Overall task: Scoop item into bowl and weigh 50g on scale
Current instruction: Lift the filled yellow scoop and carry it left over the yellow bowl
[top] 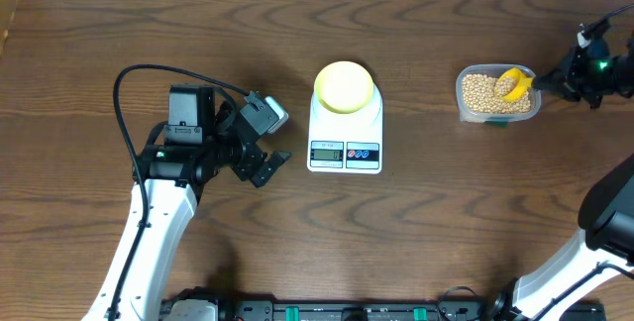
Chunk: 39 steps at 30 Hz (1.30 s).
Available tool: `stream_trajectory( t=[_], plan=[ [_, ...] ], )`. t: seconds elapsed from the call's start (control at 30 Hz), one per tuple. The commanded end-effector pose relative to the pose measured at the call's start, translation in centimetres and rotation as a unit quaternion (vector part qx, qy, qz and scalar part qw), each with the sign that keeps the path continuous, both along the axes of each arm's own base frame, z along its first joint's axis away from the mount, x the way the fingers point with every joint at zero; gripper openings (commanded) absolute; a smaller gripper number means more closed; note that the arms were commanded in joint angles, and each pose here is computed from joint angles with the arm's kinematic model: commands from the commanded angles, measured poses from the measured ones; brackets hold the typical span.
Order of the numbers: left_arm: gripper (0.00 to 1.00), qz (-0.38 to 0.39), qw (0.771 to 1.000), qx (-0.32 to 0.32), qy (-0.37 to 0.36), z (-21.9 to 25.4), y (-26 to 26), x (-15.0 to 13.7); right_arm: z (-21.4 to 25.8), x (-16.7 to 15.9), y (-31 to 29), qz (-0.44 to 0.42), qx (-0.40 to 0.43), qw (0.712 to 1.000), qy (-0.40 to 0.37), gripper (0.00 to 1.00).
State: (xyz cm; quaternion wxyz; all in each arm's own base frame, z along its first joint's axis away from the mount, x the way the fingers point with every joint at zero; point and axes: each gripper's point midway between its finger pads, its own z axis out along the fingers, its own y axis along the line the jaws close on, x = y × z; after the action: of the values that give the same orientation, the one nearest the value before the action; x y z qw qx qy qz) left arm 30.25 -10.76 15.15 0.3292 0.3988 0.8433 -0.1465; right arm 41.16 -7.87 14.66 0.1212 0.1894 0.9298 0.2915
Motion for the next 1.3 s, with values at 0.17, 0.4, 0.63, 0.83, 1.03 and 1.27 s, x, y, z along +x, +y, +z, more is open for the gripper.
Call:
stream_trajectory(
  t=[0.17,0.4,0.63,0.83,1.03,1.27],
  plan=[
    [0.98,-0.004,1.0,0.007,-0.001,-0.2,0.2,0.1,1.6,0.9,2.1,0.037,0.077,0.995,-0.057,0.01],
    [0.98,-0.004,1.0,0.007,-0.001,-0.2,0.2,0.1,3.7,1.9,3.9,0.057,0.135,0.983,-0.109,0.01],
    [0.98,-0.004,1.0,0.007,-0.001,-0.2,0.2,0.1,5.4,4.6,6.7,0.073,0.159,0.972,-0.155,0.01],
    [0.98,-0.004,1.0,0.007,-0.001,-0.2,0.2,0.1,6.1,6.4,10.3,0.092,0.166,0.967,-0.169,0.01],
    [0.97,-0.004,1.0,0.007,-0.001,-0.2,0.2,0.1,6.7,7.0,14.7,0.123,0.177,0.961,-0.173,0.01],
    [0.98,-0.004,1.0,0.007,-0.001,-0.2,0.2,0.1,6.7,6.3,19.2,0.159,0.19,0.956,-0.157,0.01]
  ],
)
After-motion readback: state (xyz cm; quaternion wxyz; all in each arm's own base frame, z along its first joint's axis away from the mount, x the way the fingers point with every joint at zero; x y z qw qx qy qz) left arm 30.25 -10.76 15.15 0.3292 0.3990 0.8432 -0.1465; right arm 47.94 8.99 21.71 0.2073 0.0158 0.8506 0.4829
